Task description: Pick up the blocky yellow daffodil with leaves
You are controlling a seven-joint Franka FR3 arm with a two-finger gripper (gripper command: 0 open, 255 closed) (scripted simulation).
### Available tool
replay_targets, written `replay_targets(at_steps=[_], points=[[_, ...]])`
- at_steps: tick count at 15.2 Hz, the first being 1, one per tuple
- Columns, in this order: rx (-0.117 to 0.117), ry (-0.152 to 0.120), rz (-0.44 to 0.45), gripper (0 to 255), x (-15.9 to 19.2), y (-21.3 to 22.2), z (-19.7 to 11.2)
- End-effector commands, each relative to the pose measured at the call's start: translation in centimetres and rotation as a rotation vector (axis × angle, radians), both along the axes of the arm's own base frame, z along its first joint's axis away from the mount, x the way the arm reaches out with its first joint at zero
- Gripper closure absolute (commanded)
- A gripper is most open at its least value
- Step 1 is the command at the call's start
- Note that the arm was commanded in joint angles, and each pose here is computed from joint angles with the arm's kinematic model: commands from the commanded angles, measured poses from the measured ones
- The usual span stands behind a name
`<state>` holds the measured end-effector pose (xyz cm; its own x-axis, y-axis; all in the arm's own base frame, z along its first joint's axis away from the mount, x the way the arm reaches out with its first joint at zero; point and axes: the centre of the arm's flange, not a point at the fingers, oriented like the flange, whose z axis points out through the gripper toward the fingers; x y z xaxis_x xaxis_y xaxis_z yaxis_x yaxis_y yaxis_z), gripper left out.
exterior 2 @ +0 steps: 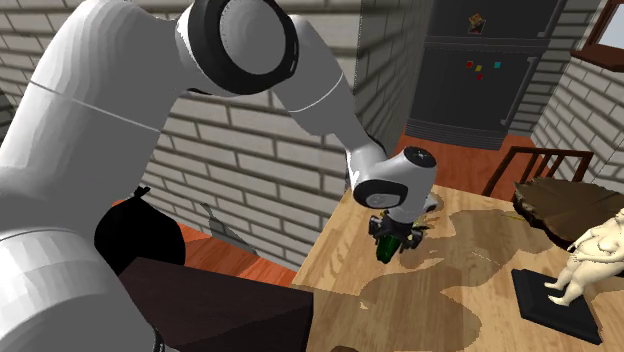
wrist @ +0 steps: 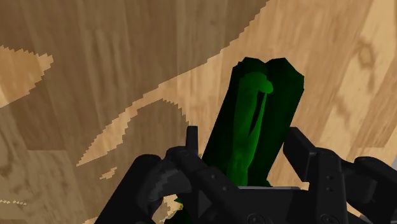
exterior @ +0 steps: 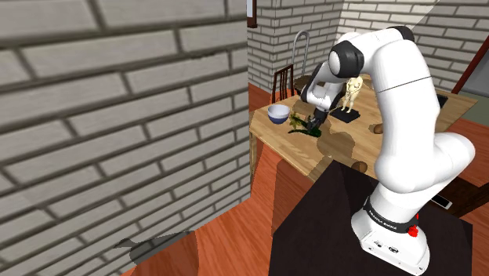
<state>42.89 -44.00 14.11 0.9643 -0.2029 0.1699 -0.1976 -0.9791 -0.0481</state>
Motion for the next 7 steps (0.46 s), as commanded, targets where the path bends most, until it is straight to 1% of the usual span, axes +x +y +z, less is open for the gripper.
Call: replay_targets(at_steps=[1, 5, 7], points=[[0.000, 0.000, 0.000, 255, 0.0, 0.0, 1.1], [0.000, 0.000, 0.000, 255, 0.0, 0.0, 3.2], [0.000, 0.000, 0.000, 255, 0.0, 0.0, 3.3]])
